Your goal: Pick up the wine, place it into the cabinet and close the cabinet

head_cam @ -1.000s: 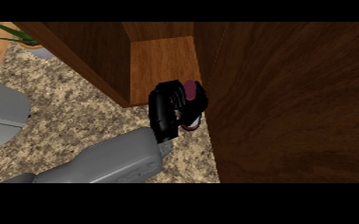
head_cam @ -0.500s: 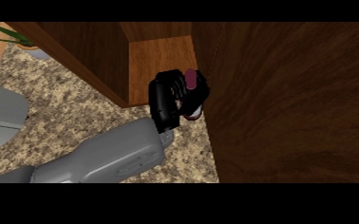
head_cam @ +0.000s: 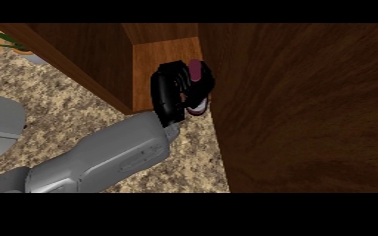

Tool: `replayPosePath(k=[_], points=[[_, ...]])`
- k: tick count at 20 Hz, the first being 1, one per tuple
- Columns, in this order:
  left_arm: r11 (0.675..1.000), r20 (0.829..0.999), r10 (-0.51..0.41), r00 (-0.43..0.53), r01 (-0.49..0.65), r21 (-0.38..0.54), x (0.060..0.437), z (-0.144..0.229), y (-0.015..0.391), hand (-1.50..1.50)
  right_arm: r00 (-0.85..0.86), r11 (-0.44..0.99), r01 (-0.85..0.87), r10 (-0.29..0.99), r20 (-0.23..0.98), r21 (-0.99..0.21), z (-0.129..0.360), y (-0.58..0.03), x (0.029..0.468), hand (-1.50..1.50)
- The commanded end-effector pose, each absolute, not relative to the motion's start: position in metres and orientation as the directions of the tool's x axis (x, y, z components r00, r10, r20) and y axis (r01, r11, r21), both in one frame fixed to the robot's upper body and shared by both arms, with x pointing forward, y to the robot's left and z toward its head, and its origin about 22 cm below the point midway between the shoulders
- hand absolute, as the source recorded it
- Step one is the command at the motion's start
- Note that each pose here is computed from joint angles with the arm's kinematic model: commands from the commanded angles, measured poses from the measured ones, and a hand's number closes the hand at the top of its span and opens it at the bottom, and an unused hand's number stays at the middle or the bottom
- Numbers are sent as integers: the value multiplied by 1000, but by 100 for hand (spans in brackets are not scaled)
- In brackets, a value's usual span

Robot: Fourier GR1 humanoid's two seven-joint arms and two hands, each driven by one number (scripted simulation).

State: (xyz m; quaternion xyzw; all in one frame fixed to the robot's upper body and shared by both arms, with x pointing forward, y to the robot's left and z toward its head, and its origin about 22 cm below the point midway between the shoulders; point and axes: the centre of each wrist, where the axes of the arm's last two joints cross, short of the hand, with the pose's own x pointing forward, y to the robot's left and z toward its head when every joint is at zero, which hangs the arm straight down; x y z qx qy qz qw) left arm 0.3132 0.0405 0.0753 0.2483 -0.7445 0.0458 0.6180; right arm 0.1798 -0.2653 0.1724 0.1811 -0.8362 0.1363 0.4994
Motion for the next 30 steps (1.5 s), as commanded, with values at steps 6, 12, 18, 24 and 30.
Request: replayPosePath(k=[6, 12, 18, 24, 30], points=[[839, 926, -353, -132, -483, 251, 332, 83, 53, 150, -426, 893, -448, -172, 888, -41, 169, -268, 179, -150], [809, 909, -403, -107, -507, 299, 343, 83, 62, 150, -426, 892, -450, -178, 887, -37, 170, -266, 182, -150], [781, 894, -442, -66, -518, 348, 354, 82, 67, -150, -442, 889, -453, -162, 883, -64, 173, -267, 184, -150], [763, 884, -468, -15, -511, 395, 357, 74, 74, -150, -437, 893, -448, -172, 883, -48, 172, -266, 184, -150], [742, 877, -480, -12, -538, 399, 363, 72, 85, -150, -436, 891, -453, -184, 881, -38, 171, -266, 182, -150]])
